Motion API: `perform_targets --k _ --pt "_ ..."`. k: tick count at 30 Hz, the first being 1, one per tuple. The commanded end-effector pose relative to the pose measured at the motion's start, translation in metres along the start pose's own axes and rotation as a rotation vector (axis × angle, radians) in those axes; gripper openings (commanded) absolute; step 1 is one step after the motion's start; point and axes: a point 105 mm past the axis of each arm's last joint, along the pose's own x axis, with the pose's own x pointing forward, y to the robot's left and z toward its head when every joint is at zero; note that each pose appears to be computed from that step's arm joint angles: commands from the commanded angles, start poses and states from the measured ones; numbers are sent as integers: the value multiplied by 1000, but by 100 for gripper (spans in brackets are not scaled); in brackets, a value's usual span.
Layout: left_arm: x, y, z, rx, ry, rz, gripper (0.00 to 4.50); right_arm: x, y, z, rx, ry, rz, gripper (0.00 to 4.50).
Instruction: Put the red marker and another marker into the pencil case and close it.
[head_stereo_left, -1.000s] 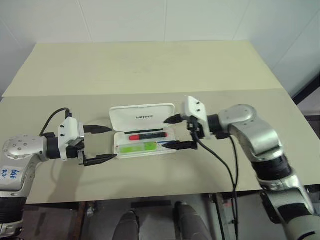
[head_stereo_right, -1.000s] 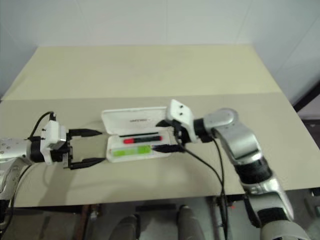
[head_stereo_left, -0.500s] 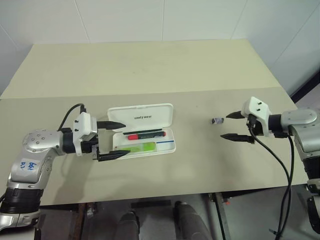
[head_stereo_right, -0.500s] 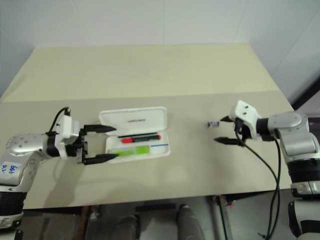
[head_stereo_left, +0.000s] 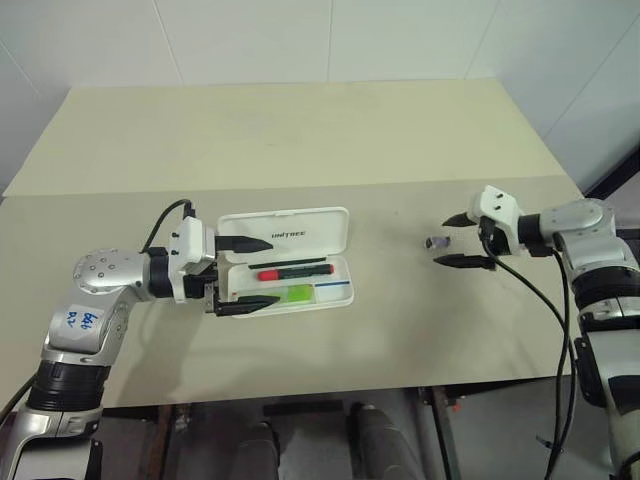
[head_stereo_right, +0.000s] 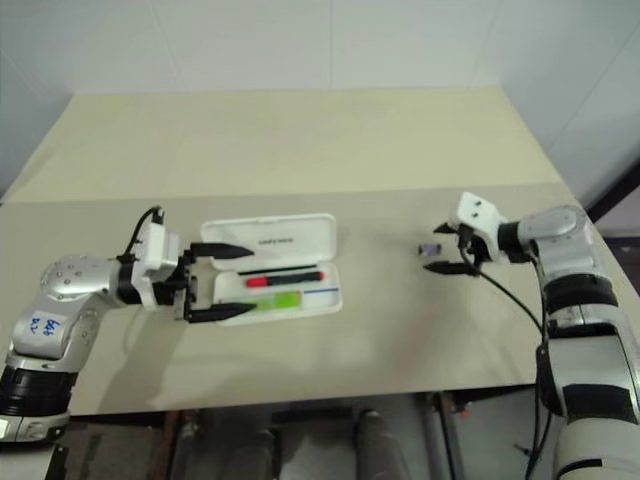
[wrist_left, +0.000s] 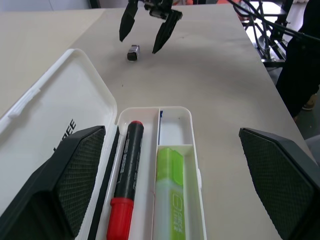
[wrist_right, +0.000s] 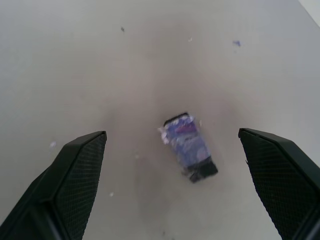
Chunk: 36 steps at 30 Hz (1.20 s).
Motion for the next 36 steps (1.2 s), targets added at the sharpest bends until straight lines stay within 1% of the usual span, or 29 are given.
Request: perform_targets --k 1,4,5,6,7,10,13,15,16,17,22,26,29,32,36 --pt "0 0 10 41 -14 5 450 -3 -5 -1 -12 16 -18 446" --pt "-2 0 12 46 -12 18 450 -2 -4 -7 6 41 -15 446" --pt "-3 0 12 47 -12 21 450 -1 -4 -8 9 47 -16 407" --pt "-3 0 12 48 -13 23 450 -1 -5 -10 13 55 -18 385" --pt "-3 0 13 50 -14 24 450 -1 -4 -13 14 70 -15 351" --pt "-2 0 14 54 -16 27 450 0 -3 -19 17 96 -21 243" --pt "-2 0 15 57 -17 32 450 1 -4 -18 28 83 -31 141" --pt "-2 0 16 58 -18 33 450 2 -4 -17 28 80 -28 64" --pt "-2 1 16 58 -18 33 450 2 -4 -17 28 78 -26 32" --pt "-2 1 16 59 -19 34 450 3 -4 -16 28 77 -26 9" --pt "1 1 17 61 -28 32 450 8 -5 -16 18 85 -45 7" --pt "2 2 17 63 -31 29 450 7 -2 -17 41 78 -24 7" --pt "3 2 17 63 -34 30 450 5 -2 -15 17 74 -12 7" --pt "3 1 16 60 -34 31 450 0 -4 -5 -9 44 -4 7" --pt "3 1 14 55 -34 31 450 -6 -3 15 -44 -33 29 7"
